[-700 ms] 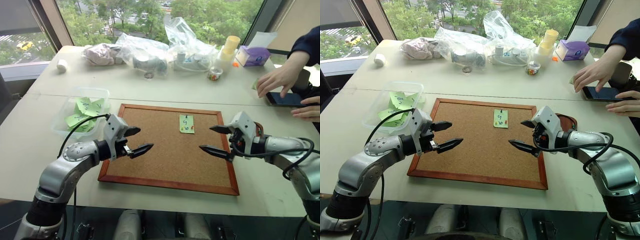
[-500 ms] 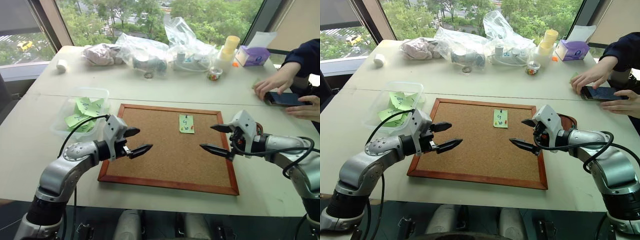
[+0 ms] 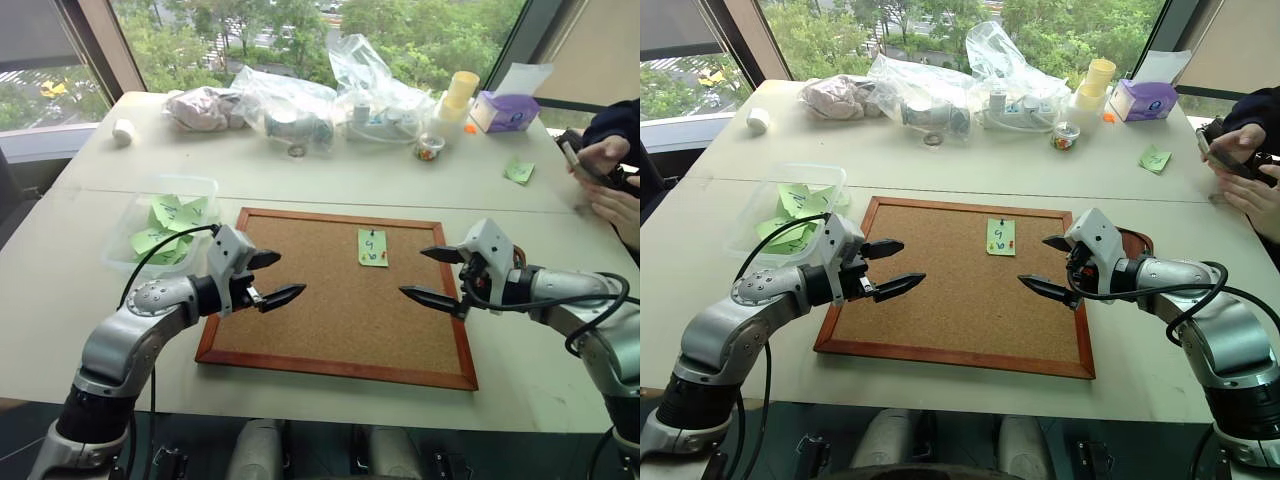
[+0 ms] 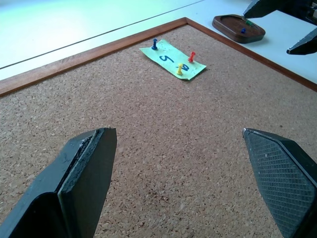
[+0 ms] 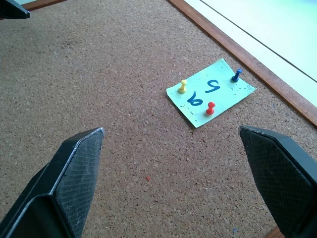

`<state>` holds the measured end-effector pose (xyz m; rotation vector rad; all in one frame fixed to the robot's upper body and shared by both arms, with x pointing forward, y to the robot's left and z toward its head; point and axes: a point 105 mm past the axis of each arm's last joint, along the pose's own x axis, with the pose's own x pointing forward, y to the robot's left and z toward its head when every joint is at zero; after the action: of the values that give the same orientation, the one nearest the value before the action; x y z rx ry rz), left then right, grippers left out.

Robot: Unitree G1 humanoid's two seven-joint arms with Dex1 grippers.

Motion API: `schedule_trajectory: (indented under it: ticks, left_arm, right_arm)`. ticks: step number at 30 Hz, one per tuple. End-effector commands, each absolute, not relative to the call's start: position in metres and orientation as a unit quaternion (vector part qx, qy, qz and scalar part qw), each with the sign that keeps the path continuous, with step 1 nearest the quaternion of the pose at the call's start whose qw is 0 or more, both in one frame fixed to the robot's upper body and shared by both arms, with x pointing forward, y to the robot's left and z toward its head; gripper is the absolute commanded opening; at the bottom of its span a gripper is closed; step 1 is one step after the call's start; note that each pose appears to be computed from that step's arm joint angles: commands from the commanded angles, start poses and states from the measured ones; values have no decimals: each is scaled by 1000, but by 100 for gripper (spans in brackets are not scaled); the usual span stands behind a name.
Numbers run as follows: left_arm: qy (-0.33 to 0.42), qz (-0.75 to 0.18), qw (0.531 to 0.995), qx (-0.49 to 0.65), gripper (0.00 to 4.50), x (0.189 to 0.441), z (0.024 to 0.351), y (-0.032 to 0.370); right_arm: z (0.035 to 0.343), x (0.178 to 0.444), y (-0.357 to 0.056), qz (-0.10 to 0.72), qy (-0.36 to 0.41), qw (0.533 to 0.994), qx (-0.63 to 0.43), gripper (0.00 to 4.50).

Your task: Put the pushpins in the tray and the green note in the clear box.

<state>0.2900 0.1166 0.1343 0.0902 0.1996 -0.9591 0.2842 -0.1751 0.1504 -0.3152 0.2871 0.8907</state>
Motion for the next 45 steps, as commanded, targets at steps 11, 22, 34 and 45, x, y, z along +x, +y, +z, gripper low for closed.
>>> schedule_trajectory:
  ticks: [11,22,34,45]
  left_arm:
    - [56,-484,871,69,269,295,141,104]
    - [54,-518,851,74,5,313,114,69]
    - [87,-488,866,61,5,319,74,68]
    - [96,-476,872,55,0,314,65,68]
  right_arm:
    - [160,289,-172,425,112,884,-161,450]
    - [162,321,-164,372,87,912,-149,450]
    - [152,380,-141,295,99,942,-128,450]
    - [130,394,-125,292,124,940,-122,226]
